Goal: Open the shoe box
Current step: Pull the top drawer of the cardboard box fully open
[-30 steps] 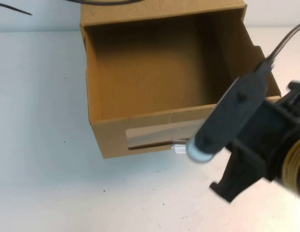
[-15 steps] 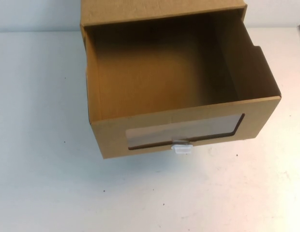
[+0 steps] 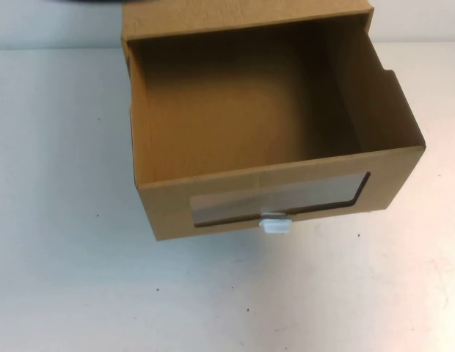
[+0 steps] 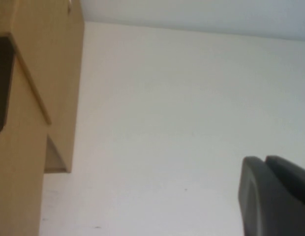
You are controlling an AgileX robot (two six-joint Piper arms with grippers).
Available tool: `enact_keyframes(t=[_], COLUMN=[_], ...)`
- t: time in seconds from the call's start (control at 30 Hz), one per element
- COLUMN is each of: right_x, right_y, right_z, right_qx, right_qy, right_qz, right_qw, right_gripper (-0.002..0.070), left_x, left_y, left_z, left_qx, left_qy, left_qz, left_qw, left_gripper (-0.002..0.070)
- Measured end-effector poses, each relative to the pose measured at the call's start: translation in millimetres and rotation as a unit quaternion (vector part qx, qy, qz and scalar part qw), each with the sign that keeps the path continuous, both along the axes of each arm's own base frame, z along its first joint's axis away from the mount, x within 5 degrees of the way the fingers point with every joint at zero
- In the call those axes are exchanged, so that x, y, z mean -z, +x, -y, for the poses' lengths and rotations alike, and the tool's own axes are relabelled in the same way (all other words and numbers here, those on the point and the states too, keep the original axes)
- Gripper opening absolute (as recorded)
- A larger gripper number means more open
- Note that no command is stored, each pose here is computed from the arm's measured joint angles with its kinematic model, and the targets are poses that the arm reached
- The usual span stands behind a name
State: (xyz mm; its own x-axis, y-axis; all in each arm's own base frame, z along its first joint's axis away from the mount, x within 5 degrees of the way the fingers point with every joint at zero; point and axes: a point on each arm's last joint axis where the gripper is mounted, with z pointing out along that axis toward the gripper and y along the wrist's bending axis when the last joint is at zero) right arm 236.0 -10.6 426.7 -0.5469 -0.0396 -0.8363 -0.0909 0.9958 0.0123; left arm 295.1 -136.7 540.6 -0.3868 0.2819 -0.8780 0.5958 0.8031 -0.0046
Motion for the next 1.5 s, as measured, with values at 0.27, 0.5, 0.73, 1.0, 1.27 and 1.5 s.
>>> enact_keyframes(t=[0.27, 0.5, 0.73, 1.0, 1.27, 1.5], right_x=[40.3, 29.4, 22.6, 22.2, 22.2, 22.2], right_y=[-26.0, -65.0, -77.8, -82.1, -83.6, -83.6], right_z=[-9.3, -21.0, -36.1, -55.5, -60.1, -60.1], right_qx=[-0.036, -0.066, -0.114, -0.179, -0.195, -0.195], right_qy=[0.056, 0.056, 0.06, 0.06, 0.06, 0.06], right_qz=[0.005, 0.077, 0.097, 0.097, 0.097, 0.097], right_qw=[0.998, 0.993, 0.987, 0.977, 0.974, 0.974], right_gripper=[-0.0014, -0.0013, -0.0013, -0.0013, -0.0014, -0.0013], left_x=[35.4, 69.4, 147.6, 242.0, 298.2, 322.2], left_y=[-38.9, -95.1, -155.4, -215.5, -232.6, -231.3], left_z=[-20.8, -45.7, -75.4, -104.8, -112.8, -112.3], left_qx=[-0.022, -0.045, -0.083, -0.116, -0.125, -0.125], left_qy=[0.045, 0.006, -0.041, -0.093, -0.106, -0.091], left_qz=[-0.058, 0.028, 0.133, 0.244, 0.256, 0.228], left_qw=[0.997, 0.999, 0.987, 0.958, 0.953, 0.961], left_gripper=[-0.0005, -0.0005, -0.0005, -0.0005, -0.0005, -0.0005])
